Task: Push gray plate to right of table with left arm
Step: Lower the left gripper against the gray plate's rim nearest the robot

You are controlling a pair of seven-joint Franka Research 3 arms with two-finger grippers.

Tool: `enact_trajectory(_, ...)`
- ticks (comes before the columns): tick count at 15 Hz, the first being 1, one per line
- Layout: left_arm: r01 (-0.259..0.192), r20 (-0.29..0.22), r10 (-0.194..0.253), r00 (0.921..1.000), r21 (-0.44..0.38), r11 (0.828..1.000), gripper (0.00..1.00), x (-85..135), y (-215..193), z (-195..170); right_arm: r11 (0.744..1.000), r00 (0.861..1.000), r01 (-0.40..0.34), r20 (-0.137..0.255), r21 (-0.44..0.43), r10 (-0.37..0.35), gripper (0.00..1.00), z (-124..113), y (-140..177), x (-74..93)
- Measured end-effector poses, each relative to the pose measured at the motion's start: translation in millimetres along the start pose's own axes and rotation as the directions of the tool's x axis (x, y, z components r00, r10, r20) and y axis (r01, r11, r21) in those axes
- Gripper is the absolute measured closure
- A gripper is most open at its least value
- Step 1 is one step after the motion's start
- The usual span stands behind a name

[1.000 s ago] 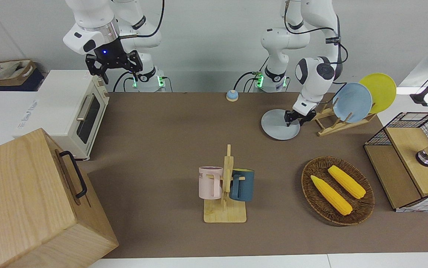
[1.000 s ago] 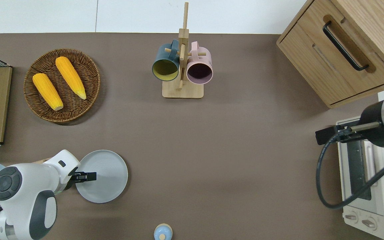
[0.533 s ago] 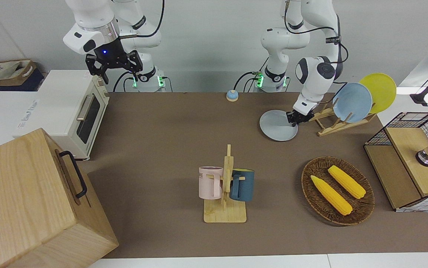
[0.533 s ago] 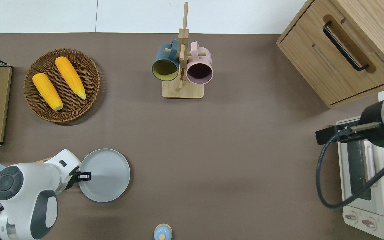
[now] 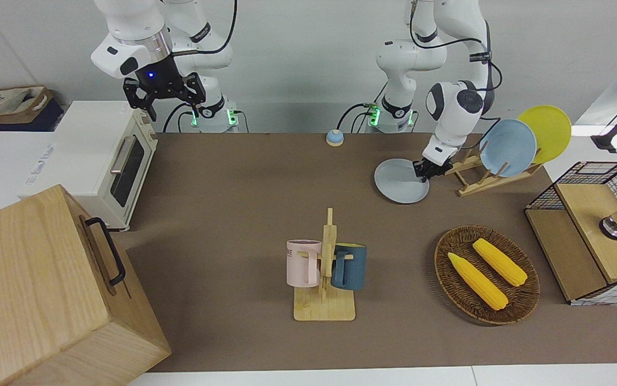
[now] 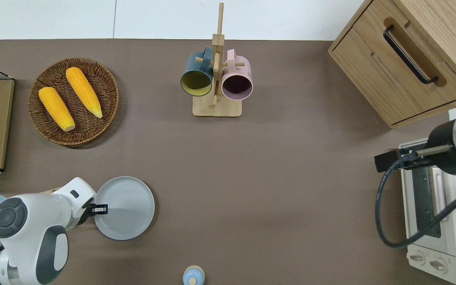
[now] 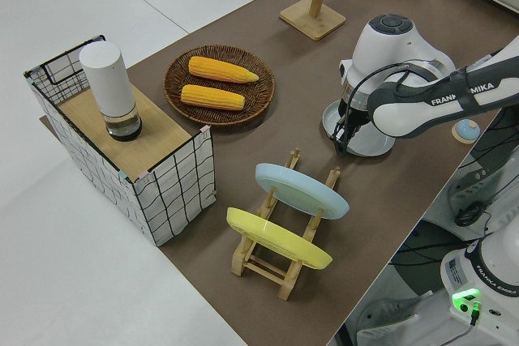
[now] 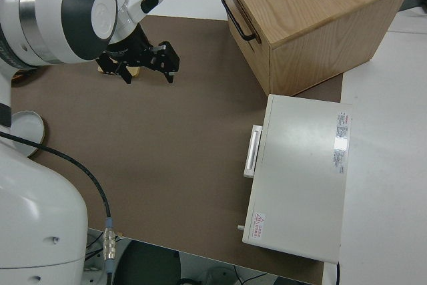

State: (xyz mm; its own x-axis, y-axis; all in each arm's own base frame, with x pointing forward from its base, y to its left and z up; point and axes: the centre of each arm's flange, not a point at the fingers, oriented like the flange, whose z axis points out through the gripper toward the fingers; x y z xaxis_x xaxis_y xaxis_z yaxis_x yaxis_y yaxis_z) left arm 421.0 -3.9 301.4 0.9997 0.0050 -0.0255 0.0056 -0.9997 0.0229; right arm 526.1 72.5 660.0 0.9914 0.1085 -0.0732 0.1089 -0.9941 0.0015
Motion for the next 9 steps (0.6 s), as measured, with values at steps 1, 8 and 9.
enact_trajectory(1, 0.000, 0.000, 0.000, 1.0000, 0.000, 1.000, 0.91, 0, 0, 0, 1.000, 1.000, 0.000, 0.000, 0.000, 0.000, 0.01, 0, 0, 0.0)
enact_trajectory(8, 0.029, 0.002, -0.028, 0.9996, -0.014, 0.999, 0.91, -1, 28, 1, 1.000, 1.000, 0.000, 0.000, 0.000, 0.000, 0.01, 0, 0, 0.0)
enact_trajectory(9, 0.035, 0.003, -0.035, 0.9994, -0.014, 0.999, 0.91, -2, 34, 1, 1.000, 1.000, 0.000, 0.000, 0.000, 0.000, 0.01, 0, 0, 0.0)
